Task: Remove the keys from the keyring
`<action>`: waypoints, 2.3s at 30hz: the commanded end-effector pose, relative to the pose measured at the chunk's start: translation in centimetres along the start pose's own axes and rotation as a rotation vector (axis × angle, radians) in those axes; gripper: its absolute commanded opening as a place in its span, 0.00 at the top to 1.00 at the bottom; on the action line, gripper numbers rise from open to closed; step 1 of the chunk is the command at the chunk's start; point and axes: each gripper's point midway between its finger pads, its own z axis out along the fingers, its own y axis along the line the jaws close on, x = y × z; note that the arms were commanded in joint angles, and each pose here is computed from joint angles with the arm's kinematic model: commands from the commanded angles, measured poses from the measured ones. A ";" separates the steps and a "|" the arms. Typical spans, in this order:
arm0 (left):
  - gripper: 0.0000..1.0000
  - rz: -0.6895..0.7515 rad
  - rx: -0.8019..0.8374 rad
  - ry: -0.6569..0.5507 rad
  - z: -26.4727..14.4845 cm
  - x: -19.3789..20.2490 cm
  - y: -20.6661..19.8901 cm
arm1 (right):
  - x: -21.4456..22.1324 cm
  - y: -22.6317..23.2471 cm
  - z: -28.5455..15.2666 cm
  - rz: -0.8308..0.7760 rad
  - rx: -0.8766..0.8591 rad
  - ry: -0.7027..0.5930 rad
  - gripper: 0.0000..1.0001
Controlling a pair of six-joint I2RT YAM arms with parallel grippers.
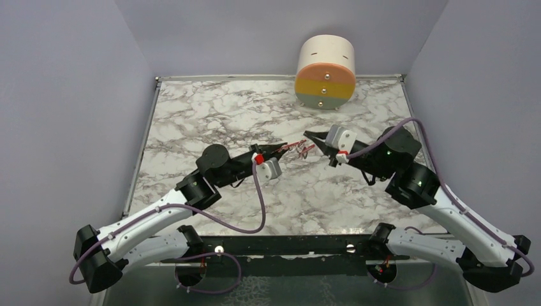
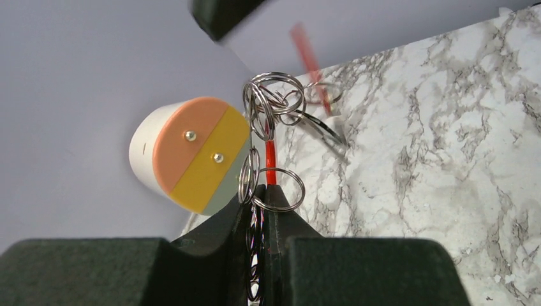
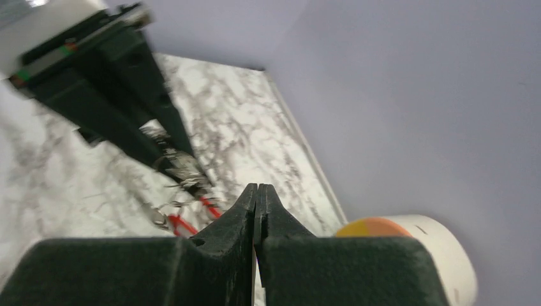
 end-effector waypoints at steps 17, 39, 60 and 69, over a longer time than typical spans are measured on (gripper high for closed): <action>1.00 0.013 -0.101 -0.090 -1.2 -1.5 1.3 | -1.8 -4.7 -1.4 0.082 0.306 -0.166 0.83; 1.00 -0.187 -0.293 -0.141 -1.9 -2.9 4.5 | -1.6 1.1 -1.8 0.083 0.173 -0.432 0.86; 1.00 -0.341 -0.333 -0.179 -0.8 -3.0 5.2 | -4.1 2.0 0.5 0.040 0.061 -0.542 0.91; 1.00 -0.361 -0.318 -0.201 -0.8 -3.3 4.8 | -4.3 1.3 0.3 0.004 0.112 -0.574 0.90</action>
